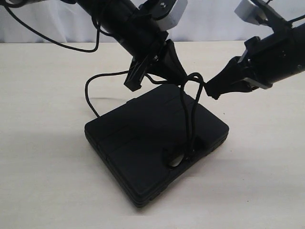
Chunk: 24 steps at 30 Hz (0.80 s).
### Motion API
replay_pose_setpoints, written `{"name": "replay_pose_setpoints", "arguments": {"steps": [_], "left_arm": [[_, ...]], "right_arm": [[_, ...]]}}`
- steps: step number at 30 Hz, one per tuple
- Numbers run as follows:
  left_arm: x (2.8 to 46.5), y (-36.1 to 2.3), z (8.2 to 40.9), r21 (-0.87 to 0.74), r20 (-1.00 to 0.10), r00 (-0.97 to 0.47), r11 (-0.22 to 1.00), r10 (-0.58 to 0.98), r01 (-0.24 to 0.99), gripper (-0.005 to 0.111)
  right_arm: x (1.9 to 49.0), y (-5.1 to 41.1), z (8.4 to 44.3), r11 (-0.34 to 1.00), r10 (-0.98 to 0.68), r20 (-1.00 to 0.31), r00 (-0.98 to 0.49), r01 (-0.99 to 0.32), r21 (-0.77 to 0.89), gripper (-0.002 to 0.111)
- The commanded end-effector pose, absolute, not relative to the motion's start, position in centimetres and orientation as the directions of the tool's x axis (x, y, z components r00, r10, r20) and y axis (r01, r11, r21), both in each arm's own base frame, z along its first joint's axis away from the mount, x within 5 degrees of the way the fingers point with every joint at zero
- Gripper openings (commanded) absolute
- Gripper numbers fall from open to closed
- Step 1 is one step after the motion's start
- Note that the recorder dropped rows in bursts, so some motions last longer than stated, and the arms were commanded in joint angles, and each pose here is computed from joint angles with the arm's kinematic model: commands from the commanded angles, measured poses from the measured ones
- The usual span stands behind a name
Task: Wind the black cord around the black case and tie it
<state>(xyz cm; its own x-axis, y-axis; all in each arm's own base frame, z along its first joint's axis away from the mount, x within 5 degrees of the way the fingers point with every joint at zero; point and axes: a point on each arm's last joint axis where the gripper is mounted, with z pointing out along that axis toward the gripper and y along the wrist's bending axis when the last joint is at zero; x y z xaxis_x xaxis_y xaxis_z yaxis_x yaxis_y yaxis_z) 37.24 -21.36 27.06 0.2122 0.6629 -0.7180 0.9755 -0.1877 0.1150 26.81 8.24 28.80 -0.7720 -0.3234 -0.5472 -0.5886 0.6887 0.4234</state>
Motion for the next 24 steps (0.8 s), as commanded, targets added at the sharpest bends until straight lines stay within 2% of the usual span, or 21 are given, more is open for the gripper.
{"name": "replay_pose_setpoints", "arguments": {"steps": [1, 3, 8, 13, 18, 24], "left_arm": [[37.1, -21.3, 27.0, 0.071, -0.714, 0.155, -0.15, 0.682, 0.986, 0.002], [37.1, -21.1, 26.9, 0.057, -0.692, 0.137, -0.136, 0.709, 0.989, 0.009], [37.5, -20.3, 26.9, 0.013, -0.608, 0.042, -0.043, 0.793, 0.999, 0.035], [38.1, -20.3, 29.7, 0.076, -0.608, 0.036, 0.014, 0.793, 0.997, 0.053], [37.6, -20.9, 32.4, 0.085, -0.707, 0.037, 0.033, 0.706, 0.996, 0.054], [37.0, -22.4, 31.7, 0.112, -0.713, 0.121, -0.058, 0.691, 0.992, 0.054]], "right_arm": [[26.5, 8.4, 29.0, 0.682, -0.318, -0.552, -0.771, -0.59, 0.431, 0.004], [26.3, 8.3, 29.4, 0.683, -0.317, -0.564, -0.762, -0.596, 0.422, 0.004], [25.5, 8.1, 31.0, 0.696, -0.297, -0.617, -0.729, -0.608, 0.383, 0.004], [25.4, 8.1, 31.5, 0.703, -0.28, -0.638, -0.718, -0.605, 0.373, 0.004], [26.0, 8.1, 32.5, 0.716, -0.244, -0.68, -0.691, -0.602, 0.354, 0.004], [26.1, 8.1, 33.9, 0.718, -0.227, -0.706, -0.671, -0.605, 0.344, 0.004]]}}
